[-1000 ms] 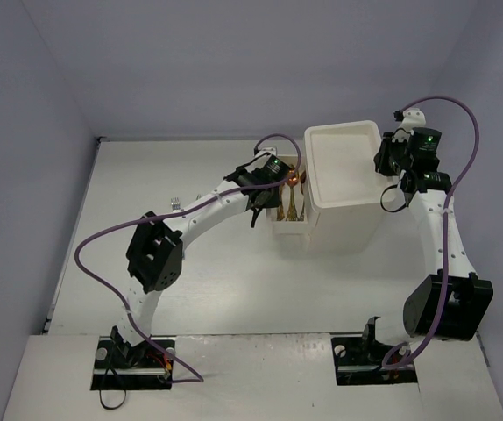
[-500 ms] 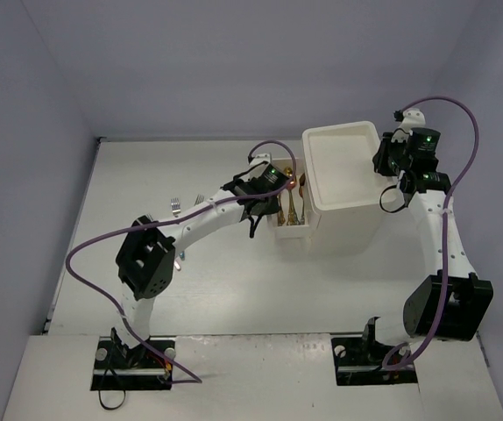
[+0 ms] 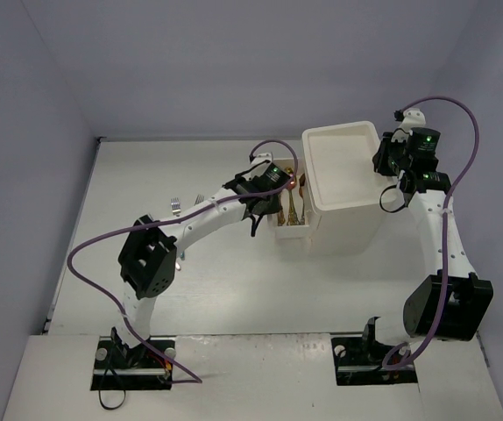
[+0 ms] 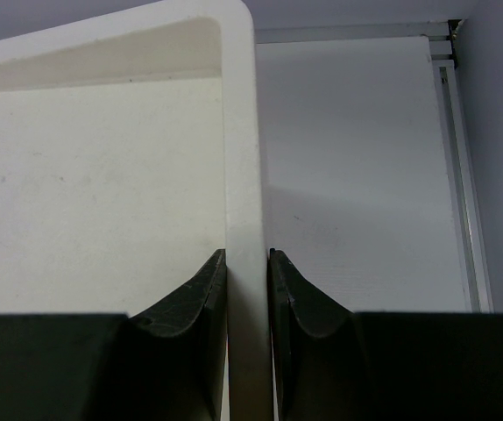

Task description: Sort the eating utensils into containers

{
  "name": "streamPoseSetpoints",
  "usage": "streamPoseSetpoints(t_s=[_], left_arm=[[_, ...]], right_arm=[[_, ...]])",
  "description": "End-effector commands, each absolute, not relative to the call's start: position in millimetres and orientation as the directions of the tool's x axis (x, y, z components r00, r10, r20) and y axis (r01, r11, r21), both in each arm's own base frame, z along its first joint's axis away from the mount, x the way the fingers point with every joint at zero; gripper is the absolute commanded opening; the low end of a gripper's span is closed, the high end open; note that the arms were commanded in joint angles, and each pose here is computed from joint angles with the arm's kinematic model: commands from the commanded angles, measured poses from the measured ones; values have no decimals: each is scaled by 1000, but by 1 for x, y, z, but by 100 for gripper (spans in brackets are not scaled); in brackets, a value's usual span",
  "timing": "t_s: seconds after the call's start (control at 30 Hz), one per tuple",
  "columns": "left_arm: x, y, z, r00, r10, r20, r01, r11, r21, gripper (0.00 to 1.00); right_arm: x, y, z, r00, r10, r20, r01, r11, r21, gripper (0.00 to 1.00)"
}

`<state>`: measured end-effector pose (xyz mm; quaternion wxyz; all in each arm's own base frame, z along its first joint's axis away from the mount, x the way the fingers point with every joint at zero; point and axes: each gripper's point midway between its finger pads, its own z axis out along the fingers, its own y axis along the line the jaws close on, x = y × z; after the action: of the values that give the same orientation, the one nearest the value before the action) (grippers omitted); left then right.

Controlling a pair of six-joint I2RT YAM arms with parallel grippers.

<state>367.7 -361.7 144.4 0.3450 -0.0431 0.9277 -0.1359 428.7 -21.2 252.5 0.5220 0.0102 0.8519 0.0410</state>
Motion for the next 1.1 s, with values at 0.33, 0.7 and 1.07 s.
streamPoseSetpoints(t_s=[0.33,0.7,1.07], left_arm=[[349,-453,227,-732,-260,-629,190,810,-555,0],[336,-477,241,-714,-334,-615,178,764,-621,0],[331,-471,244,-705,-310,-638,205,772,-602,20]], right_arm=[[415,-3,222,-554,149,-819,-16,982,190,0],[418,-5,219,-556,181,-811,14,978,209,0],[419,-8,218,-556,188,-810,27,978,208,0]])
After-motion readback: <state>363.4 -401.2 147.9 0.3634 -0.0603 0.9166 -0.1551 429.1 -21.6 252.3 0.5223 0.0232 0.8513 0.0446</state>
